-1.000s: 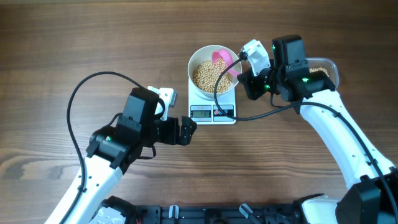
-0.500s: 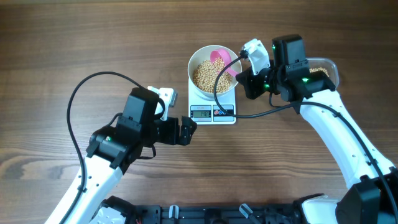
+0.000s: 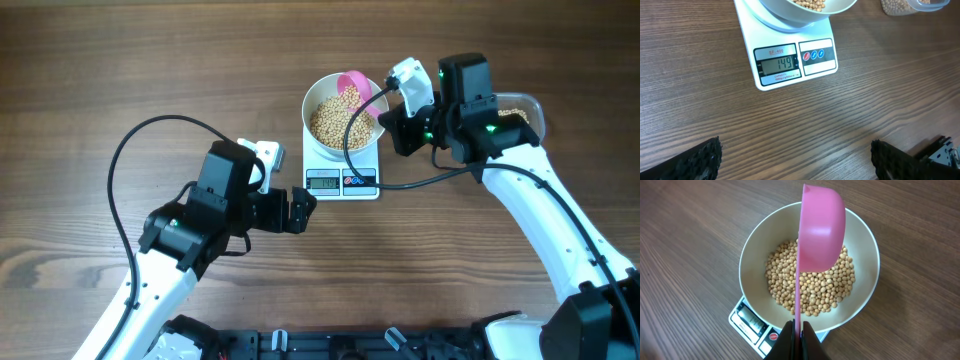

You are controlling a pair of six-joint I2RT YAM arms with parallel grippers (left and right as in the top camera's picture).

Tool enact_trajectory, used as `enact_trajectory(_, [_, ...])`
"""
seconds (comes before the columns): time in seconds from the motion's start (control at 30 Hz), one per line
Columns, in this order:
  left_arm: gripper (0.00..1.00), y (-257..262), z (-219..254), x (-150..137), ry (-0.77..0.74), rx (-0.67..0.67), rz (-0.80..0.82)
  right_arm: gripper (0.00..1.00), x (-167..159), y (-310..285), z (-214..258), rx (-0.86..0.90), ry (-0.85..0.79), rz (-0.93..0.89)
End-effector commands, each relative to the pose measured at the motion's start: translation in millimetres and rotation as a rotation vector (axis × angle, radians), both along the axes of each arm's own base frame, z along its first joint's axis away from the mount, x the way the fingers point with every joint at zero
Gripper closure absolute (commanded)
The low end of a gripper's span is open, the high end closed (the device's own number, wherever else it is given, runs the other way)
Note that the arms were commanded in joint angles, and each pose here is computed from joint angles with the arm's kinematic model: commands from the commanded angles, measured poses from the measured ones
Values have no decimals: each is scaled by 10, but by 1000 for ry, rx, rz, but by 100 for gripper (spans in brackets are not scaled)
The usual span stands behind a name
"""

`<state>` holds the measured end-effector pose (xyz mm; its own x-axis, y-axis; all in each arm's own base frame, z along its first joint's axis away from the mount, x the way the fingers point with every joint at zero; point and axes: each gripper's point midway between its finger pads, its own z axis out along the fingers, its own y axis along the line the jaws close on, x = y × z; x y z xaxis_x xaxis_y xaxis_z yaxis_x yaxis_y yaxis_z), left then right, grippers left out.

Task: Scoop item into bowl and weigh 150g on scale
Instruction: 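Tilt the pink scoop slightly to trickle soybeans into the bowl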

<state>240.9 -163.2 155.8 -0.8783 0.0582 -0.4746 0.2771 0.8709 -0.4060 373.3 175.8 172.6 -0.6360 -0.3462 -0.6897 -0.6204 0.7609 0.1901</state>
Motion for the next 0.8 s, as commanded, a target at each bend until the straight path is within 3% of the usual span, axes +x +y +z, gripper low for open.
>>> enact_trajectory(0.0, [0, -7, 40, 26, -17, -3, -15, 96, -10, 52, 99, 0, -47, 55])
enact_trajectory(0.43, [0, -7, 40, 26, -17, -3, -15, 96, -1, 61, 105, 30, -20, 19])
enact_trajectory(0.77, [0, -7, 40, 26, -17, -3, -15, 96, 9, 21, 78, -46, -82, 83])
